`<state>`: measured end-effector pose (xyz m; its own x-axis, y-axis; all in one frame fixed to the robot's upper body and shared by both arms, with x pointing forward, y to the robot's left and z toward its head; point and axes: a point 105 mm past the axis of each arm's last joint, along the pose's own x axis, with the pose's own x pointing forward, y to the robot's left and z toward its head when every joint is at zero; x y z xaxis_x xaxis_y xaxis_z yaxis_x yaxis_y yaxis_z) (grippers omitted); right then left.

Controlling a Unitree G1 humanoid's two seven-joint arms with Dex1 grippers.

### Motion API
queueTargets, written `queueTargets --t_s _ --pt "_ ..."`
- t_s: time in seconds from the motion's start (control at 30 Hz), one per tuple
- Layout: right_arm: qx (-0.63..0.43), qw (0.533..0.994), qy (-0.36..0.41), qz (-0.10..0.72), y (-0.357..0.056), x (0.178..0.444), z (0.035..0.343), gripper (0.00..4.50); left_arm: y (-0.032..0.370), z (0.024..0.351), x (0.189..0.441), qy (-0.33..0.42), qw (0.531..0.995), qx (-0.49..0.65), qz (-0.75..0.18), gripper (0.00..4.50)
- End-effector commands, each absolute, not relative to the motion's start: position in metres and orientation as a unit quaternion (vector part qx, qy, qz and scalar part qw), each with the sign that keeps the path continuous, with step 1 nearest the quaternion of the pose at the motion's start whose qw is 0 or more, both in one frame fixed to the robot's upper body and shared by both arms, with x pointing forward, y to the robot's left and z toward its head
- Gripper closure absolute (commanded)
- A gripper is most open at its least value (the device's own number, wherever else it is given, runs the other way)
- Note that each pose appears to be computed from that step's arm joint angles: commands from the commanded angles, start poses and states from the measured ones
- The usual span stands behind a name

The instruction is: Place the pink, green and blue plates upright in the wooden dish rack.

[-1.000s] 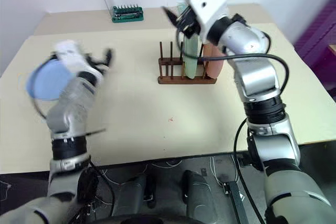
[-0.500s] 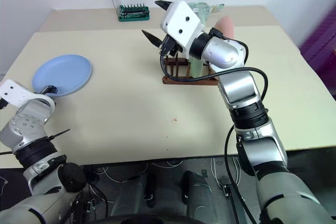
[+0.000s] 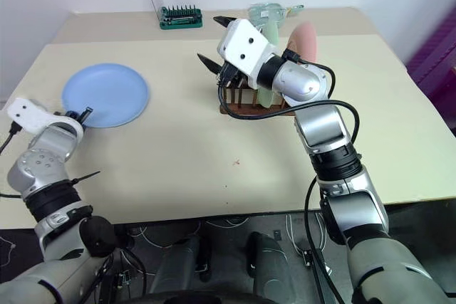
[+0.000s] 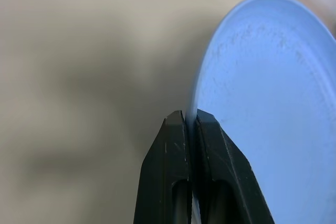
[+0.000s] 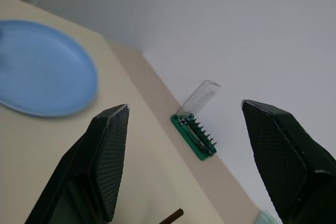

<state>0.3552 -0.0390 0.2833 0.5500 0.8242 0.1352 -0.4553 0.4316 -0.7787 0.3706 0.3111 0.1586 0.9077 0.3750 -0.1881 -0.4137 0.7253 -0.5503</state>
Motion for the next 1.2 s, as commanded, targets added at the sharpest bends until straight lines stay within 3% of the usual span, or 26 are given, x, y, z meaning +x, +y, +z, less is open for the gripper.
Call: queueTargets --t_s 0.03,0.1,0.27,0.43,0.6,0.7,0.93,0.97,1.07,1.2 --pt "-0.420 0.748 -0.285 0.428 -0.025 0.339 0.272 0.14 0.261 0.229 0.379 -0.066 0.956 -0.265 0.104 4.50" --pt "-0.474 0.716 -0.297 0.417 -0.017 0.340 0.259 0.06 0.226 0.253 0.382 -0.082 0.969 -0.226 0.057 4.50" --pt "-0.502 0.686 -0.324 0.414 -0.003 0.341 0.255 0.06 0.187 0.280 0.379 -0.097 0.975 -0.201 0.010 4.50" --pt "-0.553 0.660 -0.332 0.385 0.001 0.354 0.249 0.06 0.157 0.302 0.373 -0.100 0.976 -0.184 -0.056 4.50" --pt "-0.581 0.653 -0.340 0.346 -0.002 0.370 0.252 0.06 0.152 0.305 0.368 -0.090 0.978 -0.173 -0.074 4.50" --pt "-0.587 0.654 -0.340 0.335 -0.003 0.374 0.253 0.90 0.151 0.305 0.366 -0.086 0.978 -0.173 -0.079 4.50" --pt "-0.597 0.657 -0.336 0.314 -0.008 0.378 0.253 4.43 0.155 0.302 0.366 -0.080 0.980 -0.167 -0.075 4.50" --pt "-0.598 0.657 -0.338 0.311 -0.008 0.378 0.253 4.48 0.155 0.303 0.366 -0.083 0.979 -0.172 -0.077 4.50" --pt "-0.601 0.653 -0.344 0.308 -0.008 0.376 0.254 4.50 0.156 0.308 0.365 -0.101 0.972 -0.196 -0.085 3.51" --pt "-0.597 0.649 -0.353 0.312 -0.005 0.372 0.255 4.50 0.181 0.333 0.361 -0.177 0.943 -0.278 -0.044 1.48"
